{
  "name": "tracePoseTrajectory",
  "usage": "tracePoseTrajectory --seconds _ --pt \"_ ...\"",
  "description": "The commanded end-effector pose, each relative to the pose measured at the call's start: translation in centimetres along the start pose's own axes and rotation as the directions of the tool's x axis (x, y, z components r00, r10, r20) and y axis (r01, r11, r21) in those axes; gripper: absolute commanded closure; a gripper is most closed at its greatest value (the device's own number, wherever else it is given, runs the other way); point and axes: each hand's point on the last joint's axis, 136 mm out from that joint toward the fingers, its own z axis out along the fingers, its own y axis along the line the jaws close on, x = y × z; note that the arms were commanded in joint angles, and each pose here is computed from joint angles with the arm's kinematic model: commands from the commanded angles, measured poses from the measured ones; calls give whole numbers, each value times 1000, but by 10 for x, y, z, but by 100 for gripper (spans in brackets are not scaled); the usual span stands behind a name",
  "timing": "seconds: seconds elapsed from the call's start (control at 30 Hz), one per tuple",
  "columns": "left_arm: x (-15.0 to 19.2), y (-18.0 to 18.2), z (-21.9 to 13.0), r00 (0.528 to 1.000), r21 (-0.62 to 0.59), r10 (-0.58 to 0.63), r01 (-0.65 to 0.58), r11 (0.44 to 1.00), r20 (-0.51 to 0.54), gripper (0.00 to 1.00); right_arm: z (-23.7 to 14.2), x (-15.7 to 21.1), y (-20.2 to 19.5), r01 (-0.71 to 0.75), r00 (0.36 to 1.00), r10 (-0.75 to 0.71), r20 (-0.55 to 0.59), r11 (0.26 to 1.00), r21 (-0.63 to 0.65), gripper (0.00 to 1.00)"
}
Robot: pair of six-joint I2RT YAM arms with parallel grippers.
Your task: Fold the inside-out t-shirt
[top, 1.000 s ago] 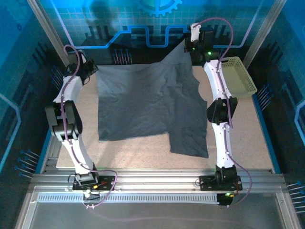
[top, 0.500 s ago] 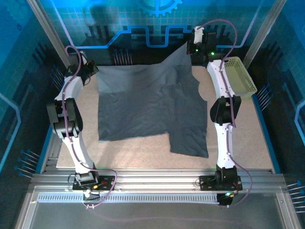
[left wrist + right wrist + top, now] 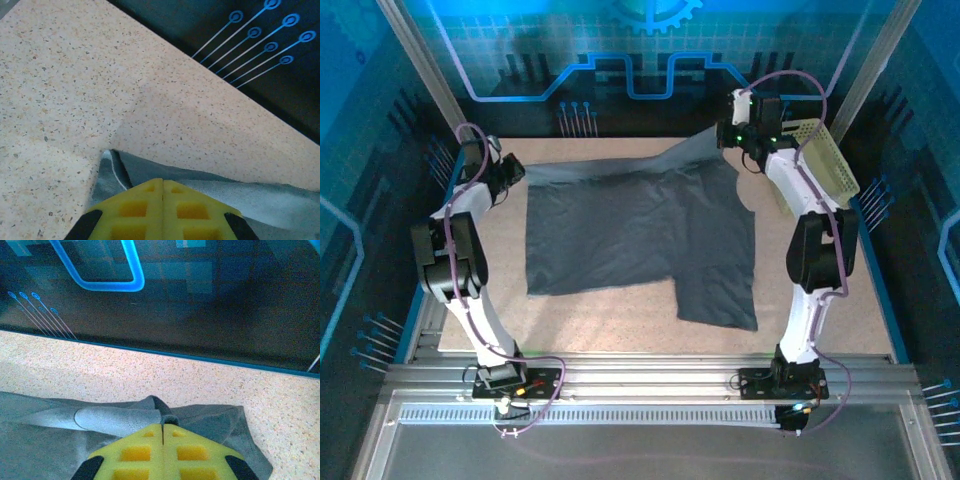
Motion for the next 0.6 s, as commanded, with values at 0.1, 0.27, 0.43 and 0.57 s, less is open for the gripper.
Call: tracePoseTrajectory --seconds 0.1,0.27,0.43,0.57 --pt "-3 -7 -21 998 41 -29 27 999 59 100 -36 -1 1 -33 997 31 70 999 17 100" --pt "13 1 -30 996 26 -72 71 997 50 100 -55 23 1 -72 996 70 62 997 32 100" --pt "30 9 -39 993 4 -108 108 994 40 100 -66 49 8 -129 991 129 21 992 13 100" --pt "49 18 -41 990 -20 -139 139 990 7 100 -68 77 11 -156 987 157 -23 987 26 100"
